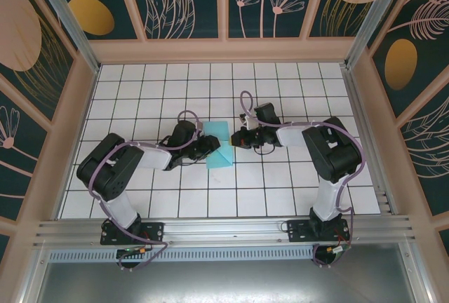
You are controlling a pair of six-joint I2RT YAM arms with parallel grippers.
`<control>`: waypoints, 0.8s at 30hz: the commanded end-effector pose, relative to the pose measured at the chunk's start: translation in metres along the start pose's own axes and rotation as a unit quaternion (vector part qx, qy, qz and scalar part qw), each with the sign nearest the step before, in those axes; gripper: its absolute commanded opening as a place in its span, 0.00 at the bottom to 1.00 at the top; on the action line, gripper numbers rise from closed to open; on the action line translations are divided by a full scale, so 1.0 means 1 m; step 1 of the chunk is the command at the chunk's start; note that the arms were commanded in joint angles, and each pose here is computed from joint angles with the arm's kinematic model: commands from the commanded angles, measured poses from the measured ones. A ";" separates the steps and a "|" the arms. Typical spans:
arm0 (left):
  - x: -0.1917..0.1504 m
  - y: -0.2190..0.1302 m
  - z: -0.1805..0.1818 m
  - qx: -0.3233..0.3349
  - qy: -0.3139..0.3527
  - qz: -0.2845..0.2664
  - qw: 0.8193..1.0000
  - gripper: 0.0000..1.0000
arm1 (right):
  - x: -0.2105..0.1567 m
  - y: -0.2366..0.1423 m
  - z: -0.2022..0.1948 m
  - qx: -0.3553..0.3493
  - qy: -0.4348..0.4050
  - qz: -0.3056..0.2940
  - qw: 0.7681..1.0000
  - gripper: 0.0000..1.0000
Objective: Fold a paper plane with a square sheet of paper (pick it up from the middle)
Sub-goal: Turn over the paper at the center of the table.
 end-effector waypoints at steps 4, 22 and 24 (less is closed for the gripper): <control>0.010 0.003 -0.010 -0.014 0.042 -0.027 0.999 0.16 | 0.012 -0.028 0.013 -0.019 -0.008 -0.045 0.999 0.33; 0.046 -0.132 -0.081 0.327 0.203 -0.189 0.903 0.07 | 0.023 -0.132 0.036 -0.196 -0.033 -0.242 0.950 0.86; 0.052 -0.144 -0.085 0.384 0.213 -0.222 0.871 0.07 | 0.022 -0.134 0.037 -0.194 -0.031 -0.245 0.950 0.86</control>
Point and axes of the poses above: each hand's point on the last joint's axis, 136 mm out from that joint toward the fingers, its own y axis out along the fingers, its own z axis along the line the jaws close on, x = y × z, the point moved 8 cm from there along -y, back along the fingers, and after that the axes turned 6 degrees about -y, right-handed, at the moved point
